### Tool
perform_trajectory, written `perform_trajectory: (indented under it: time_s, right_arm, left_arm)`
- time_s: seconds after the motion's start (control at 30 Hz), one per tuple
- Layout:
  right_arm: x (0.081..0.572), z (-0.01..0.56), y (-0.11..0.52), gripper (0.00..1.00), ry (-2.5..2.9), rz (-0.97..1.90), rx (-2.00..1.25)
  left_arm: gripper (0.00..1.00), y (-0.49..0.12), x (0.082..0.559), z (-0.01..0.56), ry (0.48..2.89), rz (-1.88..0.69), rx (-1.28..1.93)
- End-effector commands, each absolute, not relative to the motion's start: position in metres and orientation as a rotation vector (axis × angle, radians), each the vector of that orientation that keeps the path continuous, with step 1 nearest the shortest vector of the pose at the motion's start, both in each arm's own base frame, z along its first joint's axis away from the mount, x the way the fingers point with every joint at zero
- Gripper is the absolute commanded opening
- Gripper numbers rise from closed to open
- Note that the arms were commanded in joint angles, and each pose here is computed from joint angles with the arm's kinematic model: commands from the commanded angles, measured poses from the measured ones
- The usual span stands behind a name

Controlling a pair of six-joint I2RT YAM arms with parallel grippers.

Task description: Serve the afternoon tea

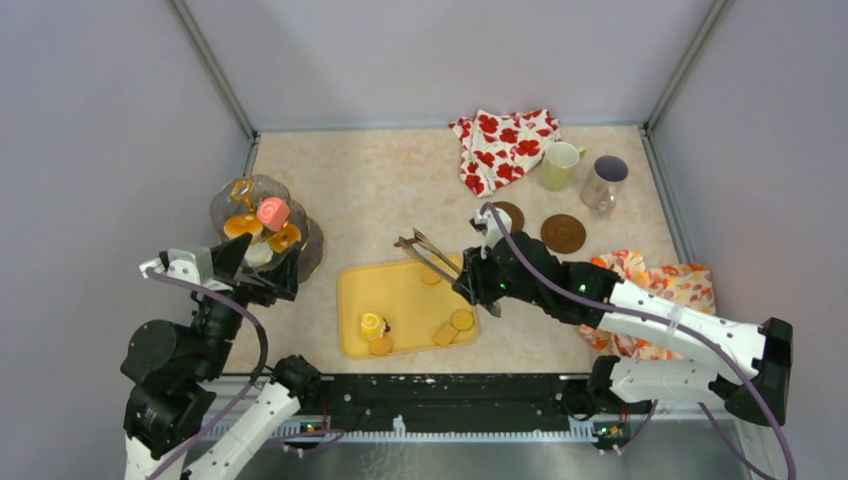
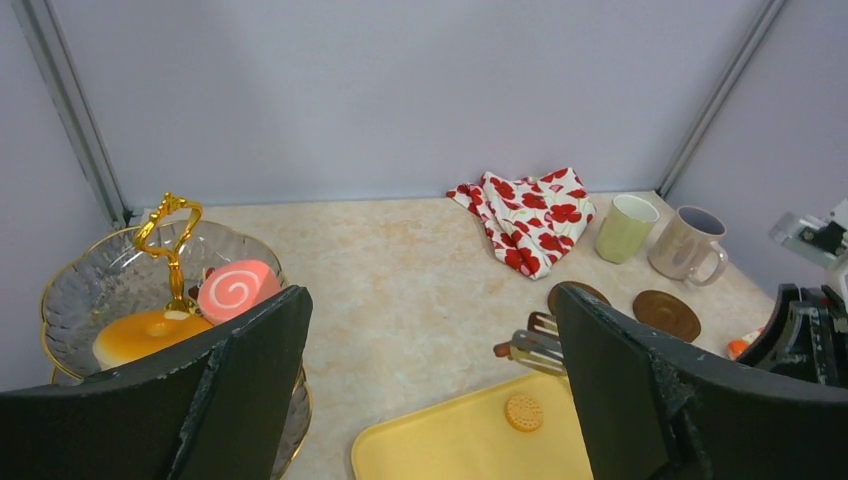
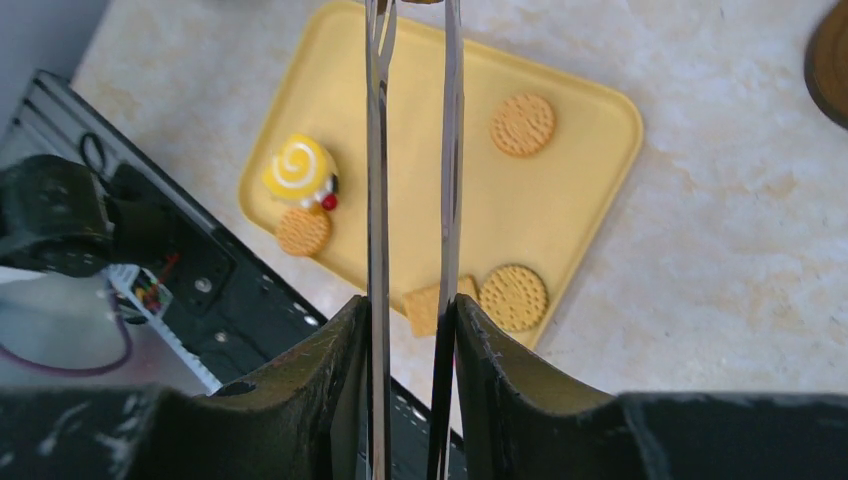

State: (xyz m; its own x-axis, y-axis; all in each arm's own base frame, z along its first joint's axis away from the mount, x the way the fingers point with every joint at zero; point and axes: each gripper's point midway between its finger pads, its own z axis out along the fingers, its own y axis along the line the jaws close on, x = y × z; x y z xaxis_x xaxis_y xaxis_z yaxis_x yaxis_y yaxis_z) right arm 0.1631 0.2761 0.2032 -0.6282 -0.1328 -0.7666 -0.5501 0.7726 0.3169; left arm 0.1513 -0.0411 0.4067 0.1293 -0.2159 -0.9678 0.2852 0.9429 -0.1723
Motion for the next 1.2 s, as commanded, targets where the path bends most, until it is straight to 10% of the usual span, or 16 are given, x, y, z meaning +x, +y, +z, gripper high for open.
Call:
perform_trajectory:
  time_s: [0.0, 1.17]
  right_arm:
    - [0.182, 0.284, 0.322, 0.34, 1.974, 0.875, -0.516]
    - [0.263, 0.386, 0.524, 0.34, 1.73, 1.038, -0.685]
  left_arm:
    - [0.99, -0.033, 0.137, 0.427, 1.339, -0.387, 0.038]
    - [0.99, -0.015, 0.108, 0.463, 1.254, -0.408, 0.009]
